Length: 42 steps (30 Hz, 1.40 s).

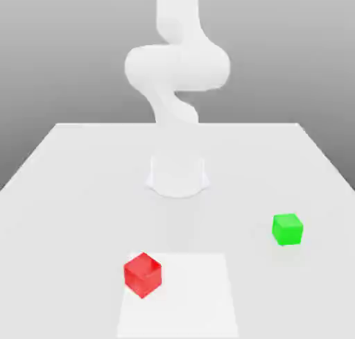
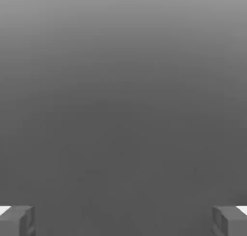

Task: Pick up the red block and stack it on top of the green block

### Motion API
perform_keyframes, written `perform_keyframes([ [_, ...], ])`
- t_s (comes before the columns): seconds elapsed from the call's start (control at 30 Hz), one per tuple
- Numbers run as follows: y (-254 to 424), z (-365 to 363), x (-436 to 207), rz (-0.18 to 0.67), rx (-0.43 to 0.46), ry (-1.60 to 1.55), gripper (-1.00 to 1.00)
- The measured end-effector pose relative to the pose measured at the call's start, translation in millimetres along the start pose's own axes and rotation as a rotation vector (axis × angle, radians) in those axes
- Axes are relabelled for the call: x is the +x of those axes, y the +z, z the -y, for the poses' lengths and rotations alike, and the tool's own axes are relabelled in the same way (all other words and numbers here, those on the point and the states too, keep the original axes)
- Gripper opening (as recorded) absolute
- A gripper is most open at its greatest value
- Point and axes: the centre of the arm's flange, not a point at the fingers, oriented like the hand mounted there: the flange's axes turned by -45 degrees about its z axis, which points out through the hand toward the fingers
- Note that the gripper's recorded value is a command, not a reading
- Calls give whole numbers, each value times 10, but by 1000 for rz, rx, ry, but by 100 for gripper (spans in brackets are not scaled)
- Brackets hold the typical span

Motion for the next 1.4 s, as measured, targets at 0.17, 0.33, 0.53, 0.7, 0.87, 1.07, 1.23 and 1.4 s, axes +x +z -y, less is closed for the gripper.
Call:
perform_keyframes([
  [0.17,1243,-231,-373,186,-18,181,0],
  [0.33,2232,-435,-1009,356,-76,346,0],
  [0.53,3090,-682,-2031,543,-198,530,0],
  [0.7,3514,-877,-2838,649,-309,644,0],
  [0.87,3894,-905,-3207,658,-315,648,0],
  [1.07,3934,-907,-3249,656,-315,648,-100],
  [1.23,3749,-891,-3067,656,-316,647,-100],
  [1.4,3456,-528,-2853,675,-261,528,-100],
])
